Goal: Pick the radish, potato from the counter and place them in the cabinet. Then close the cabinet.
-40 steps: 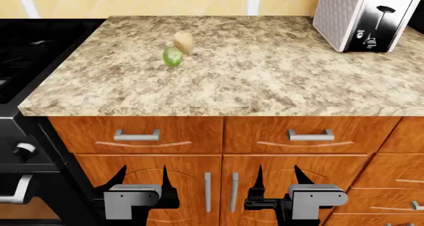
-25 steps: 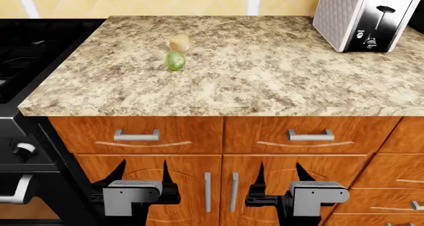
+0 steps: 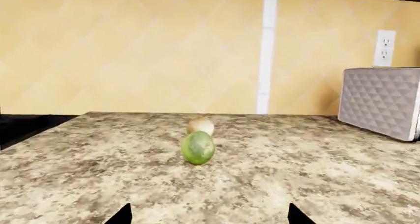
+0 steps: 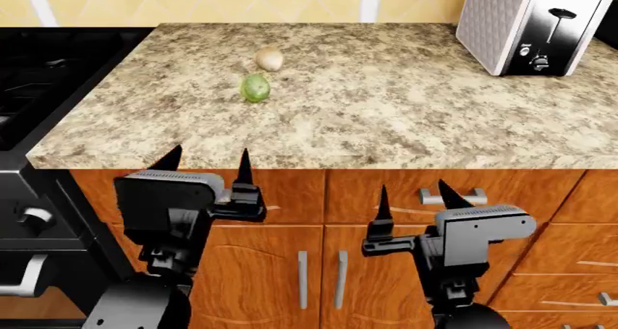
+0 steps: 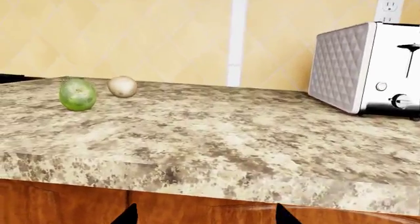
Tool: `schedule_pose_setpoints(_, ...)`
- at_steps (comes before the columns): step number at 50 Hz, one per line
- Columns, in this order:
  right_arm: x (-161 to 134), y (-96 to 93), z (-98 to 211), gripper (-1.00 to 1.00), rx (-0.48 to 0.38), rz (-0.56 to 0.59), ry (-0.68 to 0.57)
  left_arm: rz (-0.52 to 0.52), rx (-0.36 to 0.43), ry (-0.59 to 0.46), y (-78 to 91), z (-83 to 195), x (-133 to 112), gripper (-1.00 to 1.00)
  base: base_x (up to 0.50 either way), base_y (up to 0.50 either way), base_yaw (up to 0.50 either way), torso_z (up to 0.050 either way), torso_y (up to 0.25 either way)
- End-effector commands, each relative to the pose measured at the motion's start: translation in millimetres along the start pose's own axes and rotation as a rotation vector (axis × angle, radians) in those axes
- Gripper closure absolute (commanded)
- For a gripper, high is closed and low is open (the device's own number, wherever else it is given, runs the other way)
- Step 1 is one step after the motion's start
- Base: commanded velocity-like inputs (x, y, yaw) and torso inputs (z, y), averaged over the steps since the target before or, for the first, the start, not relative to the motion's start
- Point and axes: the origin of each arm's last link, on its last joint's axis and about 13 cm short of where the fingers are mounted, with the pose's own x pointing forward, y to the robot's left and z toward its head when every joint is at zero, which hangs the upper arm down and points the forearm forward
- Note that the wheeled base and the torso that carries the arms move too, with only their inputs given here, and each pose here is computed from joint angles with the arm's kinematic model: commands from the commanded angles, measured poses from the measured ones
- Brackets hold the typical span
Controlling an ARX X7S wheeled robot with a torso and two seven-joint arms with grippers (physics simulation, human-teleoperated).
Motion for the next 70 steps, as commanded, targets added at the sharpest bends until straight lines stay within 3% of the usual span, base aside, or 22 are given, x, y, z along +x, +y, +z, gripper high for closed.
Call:
schedule_pose_setpoints(1,10.8,-10.6,51.8,-1.0,-0.033,0.081,-0.092,-0.128,0.006,-0.014,8.3,51.1,10.4,-1.0,0.0,0.0,0.0,0.0,0.0)
schedule_pose_setpoints(14,18.1,-30.0,106.6,-1.0,-0.064,0.171,-0.18,-0.17,0.053,-0.017,21.0,81.7,15.9,-1.0,0.05,0.0,0.0,0.0,0.0)
schedule_pose_setpoints(22,16.6,-37.1,124.6,-1.0,-0.097,0.211,-0.197,-0.212,0.054,-0.037,22.6,97.5,14.5,-1.0,0.36,0.0,0.0,0.0,0.0)
schedule_pose_setpoints(28,14.5,-37.8,132.5,-1.0,-0.108,0.228,-0.209,-0.234,0.078,-0.096,24.2,101.4,11.9,-1.0,0.39,0.0,0.0,0.025,0.0)
schedule_pose_setpoints(45,5.4,-38.5,149.6,-1.0,-0.147,0.274,-0.232,-0.258,0.08,-0.13,29.6,111.2,4.4,-1.0,0.16,0.13,0.0,0.05,0.0)
schedule_pose_setpoints(70,6.8,-45.5,160.5,-1.0,-0.074,0.304,-0.207,-0.295,0.134,-0.122,26.0,128.7,10.6,-1.0,0.08,0.03,0.0,0.05,0.0)
